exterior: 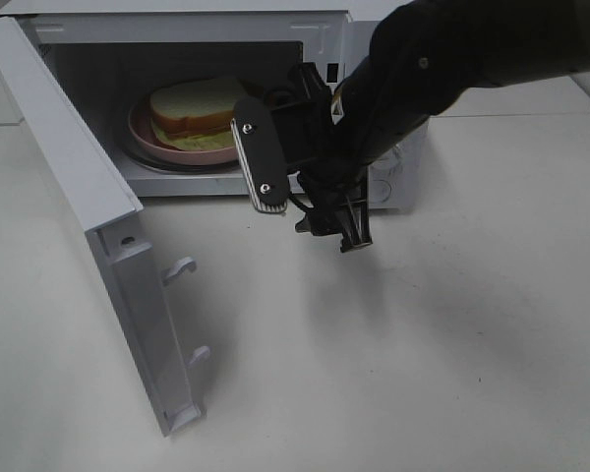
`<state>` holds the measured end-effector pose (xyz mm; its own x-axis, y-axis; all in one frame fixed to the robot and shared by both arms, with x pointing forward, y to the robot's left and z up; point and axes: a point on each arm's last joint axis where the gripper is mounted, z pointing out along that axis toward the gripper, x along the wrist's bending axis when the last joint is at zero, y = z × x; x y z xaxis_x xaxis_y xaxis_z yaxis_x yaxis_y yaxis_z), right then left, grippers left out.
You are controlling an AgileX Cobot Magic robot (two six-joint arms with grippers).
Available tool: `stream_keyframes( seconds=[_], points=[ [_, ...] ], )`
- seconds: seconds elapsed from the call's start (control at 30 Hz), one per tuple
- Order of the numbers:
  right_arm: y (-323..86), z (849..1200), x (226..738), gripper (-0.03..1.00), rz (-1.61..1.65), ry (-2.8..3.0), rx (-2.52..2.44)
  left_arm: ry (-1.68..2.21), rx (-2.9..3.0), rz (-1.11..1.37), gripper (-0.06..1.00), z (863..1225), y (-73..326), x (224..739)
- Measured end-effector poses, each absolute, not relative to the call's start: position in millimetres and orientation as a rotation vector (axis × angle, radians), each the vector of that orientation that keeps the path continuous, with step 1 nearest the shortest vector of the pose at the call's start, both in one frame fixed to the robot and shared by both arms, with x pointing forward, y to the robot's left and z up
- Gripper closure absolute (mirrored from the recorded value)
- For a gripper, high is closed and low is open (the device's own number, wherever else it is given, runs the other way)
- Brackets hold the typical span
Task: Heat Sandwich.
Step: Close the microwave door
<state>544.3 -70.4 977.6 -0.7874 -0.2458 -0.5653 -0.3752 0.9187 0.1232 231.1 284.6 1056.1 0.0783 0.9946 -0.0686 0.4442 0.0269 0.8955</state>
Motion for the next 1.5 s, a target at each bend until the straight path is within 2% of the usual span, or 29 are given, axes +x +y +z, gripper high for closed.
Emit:
stream_keyframes(
  seconds=[0.47,0.77,1.2,1.5],
  points=[
    [-113.0,983.5,488.5,0.20,0.361,2.592,-0.211,1.485,1.539,0.850,-0.03,1056.1,284.6,231.1],
    [-140.1,993.3,453.6,0.20,0.448,2.625,0.139,1.485,1.539,0.850,-0.03,1056.1,284.6,231.1],
    [-179.4,1020.1,407.3,0.20,0.449,2.619,1.015,1.485,1.539,0.850,-0.03,1056.1,284.6,231.1],
    [-204.4,1040.0,377.3,0.20,0.358,2.608,1.186,1.485,1.539,0.850,-0.03,1056.1,284.6,231.1]
  ],
)
